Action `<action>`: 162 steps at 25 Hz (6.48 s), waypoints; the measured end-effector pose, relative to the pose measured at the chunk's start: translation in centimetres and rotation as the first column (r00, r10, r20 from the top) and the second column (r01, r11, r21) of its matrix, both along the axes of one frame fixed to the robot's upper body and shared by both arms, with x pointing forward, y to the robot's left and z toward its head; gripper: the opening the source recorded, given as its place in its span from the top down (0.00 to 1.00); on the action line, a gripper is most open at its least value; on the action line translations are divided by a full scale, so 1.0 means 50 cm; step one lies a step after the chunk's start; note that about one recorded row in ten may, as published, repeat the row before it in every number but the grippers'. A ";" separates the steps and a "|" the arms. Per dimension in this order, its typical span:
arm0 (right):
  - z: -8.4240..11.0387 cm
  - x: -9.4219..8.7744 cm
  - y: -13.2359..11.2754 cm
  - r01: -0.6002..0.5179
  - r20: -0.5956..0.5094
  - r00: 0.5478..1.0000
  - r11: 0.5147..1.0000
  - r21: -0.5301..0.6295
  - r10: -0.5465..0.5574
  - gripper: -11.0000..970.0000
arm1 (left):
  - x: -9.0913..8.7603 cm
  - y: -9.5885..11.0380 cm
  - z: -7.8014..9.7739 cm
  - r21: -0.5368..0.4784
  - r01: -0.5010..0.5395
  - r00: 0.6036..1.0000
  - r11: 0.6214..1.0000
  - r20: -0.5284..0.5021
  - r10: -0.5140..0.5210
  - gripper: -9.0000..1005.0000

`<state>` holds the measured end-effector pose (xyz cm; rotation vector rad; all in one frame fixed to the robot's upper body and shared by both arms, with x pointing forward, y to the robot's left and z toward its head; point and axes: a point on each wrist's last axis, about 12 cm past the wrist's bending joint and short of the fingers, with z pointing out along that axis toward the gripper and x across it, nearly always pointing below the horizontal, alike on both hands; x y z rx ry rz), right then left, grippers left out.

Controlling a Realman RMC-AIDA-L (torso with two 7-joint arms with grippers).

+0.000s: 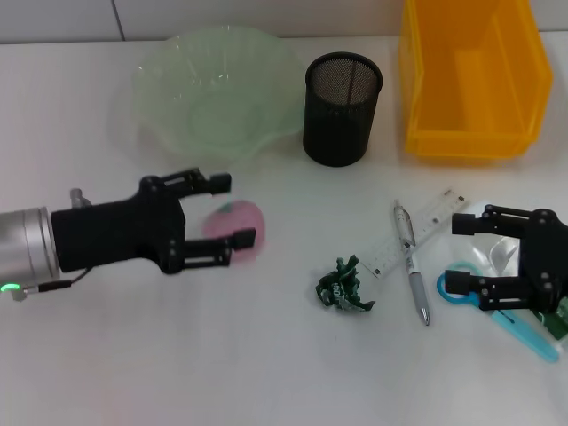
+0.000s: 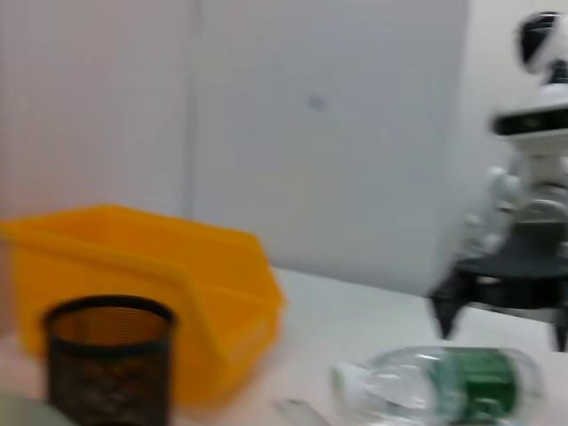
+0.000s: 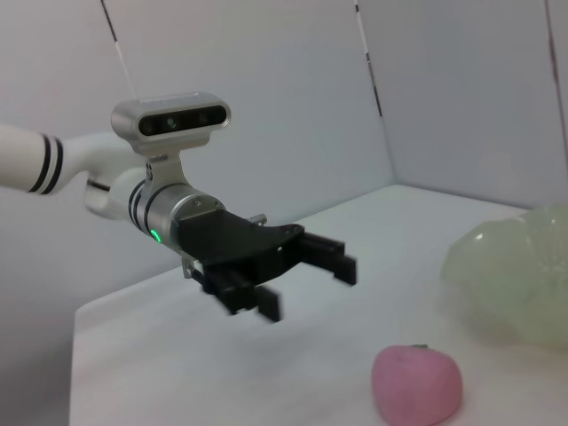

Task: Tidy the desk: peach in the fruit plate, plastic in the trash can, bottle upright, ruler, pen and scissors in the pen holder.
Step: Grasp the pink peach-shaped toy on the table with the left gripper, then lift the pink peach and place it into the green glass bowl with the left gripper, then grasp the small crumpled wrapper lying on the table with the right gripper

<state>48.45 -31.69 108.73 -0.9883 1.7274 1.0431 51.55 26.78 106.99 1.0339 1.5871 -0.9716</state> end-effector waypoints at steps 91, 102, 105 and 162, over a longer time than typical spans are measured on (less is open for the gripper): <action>0.363 0.066 0.073 0.085 -0.146 0.962 0.762 -0.641 -0.229 0.14 | -0.066 0.023 -0.020 -0.137 -0.116 0.987 0.984 0.099 0.130 0.20; 0.291 0.080 0.273 -0.070 -0.001 0.994 0.603 -0.794 0.113 0.14 | -0.067 0.031 -0.026 -0.105 -0.116 0.990 0.988 0.069 0.124 0.20; 0.247 0.075 0.292 -0.173 -0.040 0.974 0.612 -0.772 0.225 0.14 | -0.069 0.041 -0.025 -0.097 -0.117 0.991 0.988 0.052 0.122 0.20; 0.198 0.148 0.331 -0.162 -0.022 0.978 0.696 -0.699 0.206 0.79 | -0.070 0.045 -0.028 -0.079 -0.108 0.994 0.991 -0.001 0.109 0.20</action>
